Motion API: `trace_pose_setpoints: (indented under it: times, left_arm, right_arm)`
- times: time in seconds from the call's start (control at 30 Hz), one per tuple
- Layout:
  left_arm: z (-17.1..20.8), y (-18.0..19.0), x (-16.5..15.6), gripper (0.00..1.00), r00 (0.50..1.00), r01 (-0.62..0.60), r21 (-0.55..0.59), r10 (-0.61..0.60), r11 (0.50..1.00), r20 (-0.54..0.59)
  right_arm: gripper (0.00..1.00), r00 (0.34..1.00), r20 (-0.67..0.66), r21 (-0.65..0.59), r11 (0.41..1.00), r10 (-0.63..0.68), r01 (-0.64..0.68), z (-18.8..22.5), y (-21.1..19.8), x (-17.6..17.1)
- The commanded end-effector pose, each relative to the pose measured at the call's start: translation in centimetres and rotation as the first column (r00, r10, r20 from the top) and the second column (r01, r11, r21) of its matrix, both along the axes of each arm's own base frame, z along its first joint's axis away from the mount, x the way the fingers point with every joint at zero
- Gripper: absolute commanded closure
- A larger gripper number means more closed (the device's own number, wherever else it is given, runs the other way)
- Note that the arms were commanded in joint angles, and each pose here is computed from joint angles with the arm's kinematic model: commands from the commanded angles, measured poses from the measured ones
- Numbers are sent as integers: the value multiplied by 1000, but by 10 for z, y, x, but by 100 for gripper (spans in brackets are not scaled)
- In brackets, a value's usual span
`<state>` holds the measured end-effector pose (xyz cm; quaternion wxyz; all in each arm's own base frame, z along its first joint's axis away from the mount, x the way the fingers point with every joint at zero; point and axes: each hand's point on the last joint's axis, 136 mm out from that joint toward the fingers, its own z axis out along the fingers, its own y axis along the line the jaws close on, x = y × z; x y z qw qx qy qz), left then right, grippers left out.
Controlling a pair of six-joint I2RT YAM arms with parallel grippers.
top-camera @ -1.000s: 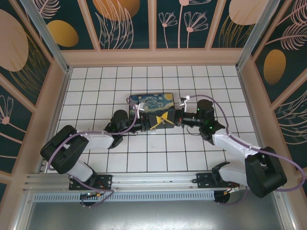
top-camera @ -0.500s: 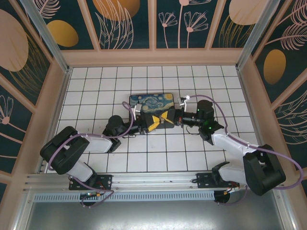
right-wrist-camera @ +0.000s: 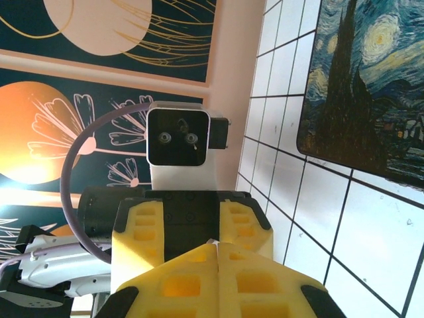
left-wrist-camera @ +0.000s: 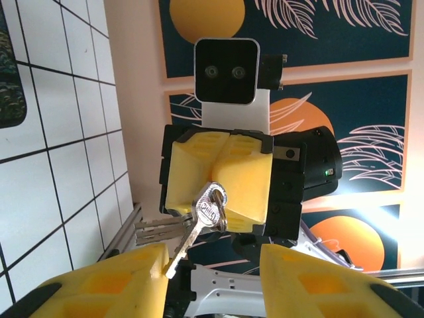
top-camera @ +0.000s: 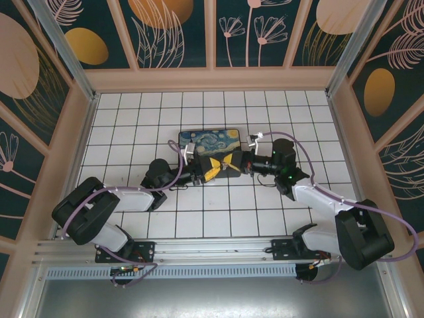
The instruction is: Unlock the padlock with the key
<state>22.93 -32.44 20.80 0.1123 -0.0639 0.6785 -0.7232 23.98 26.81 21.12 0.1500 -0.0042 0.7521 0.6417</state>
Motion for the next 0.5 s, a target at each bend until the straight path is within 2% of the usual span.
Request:
trace_pose_setpoints:
  times: [0.0, 0.1, 0.2, 0.47]
  left_arm:
    - [31, 2, 4, 64, 995, -30, -66, 36, 997, 92]
    - [32, 2, 4, 71, 994, -35, -52, 40, 998, 104]
    - [32, 1, 5, 74, 993, -36, -34, 40, 999, 115]
    - [19, 3, 8, 97, 992, -45, 33, 40, 998, 119]
  right_arm:
    - [98, 1000, -21, -17, 1000, 23, -23, -11, 1, -9]
    - [98, 999, -25, -18, 999, 27, -27, -12, 1, -11]
    - [98, 999, -23, -19, 999, 32, -33, -13, 1, -12]
    - [97, 999, -12, -17, 999, 34, -35, -13, 1, -16]
